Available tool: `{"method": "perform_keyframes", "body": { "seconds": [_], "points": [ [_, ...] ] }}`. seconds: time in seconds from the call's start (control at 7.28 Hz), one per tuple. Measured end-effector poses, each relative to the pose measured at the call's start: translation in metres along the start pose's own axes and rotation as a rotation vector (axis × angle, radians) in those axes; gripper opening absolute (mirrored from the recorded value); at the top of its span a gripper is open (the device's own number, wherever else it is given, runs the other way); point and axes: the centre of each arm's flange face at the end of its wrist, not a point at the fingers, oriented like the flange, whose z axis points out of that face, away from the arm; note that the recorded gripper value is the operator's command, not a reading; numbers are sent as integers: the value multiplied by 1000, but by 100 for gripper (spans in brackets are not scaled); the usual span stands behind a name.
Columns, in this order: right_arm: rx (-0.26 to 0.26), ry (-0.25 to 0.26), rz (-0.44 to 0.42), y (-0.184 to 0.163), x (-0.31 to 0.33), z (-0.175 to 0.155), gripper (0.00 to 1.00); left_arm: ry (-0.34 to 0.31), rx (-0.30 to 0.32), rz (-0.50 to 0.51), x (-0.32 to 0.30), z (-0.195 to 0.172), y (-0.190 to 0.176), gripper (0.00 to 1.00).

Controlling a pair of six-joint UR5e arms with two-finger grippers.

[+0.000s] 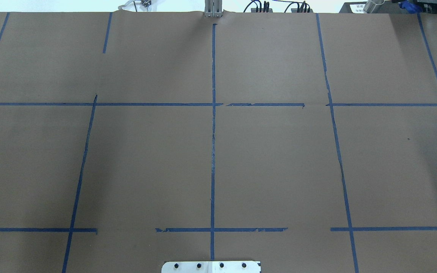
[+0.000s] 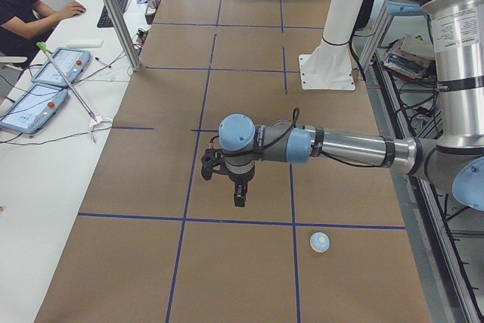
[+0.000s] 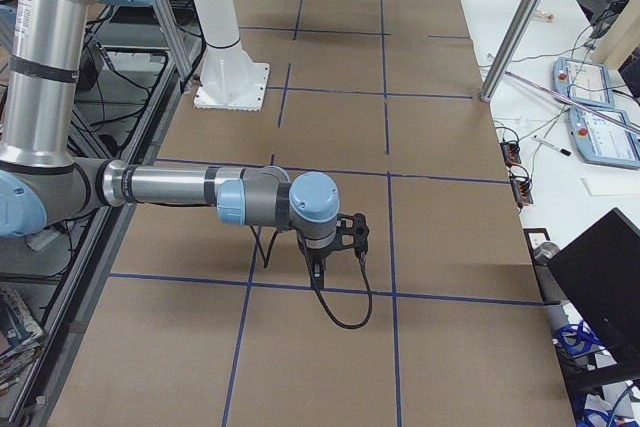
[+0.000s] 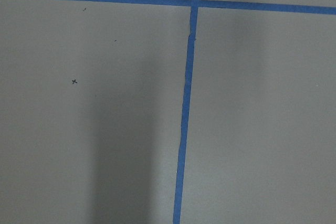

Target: Place and press bell with both arms

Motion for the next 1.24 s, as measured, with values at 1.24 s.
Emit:
{"method": "perform_keyframes", "body": {
  "seconds": [1.24],
  "points": [
    [0, -9, -30, -3, -8, 5, 100, -22, -66, 107, -24, 108, 104, 100]
  ]
}}
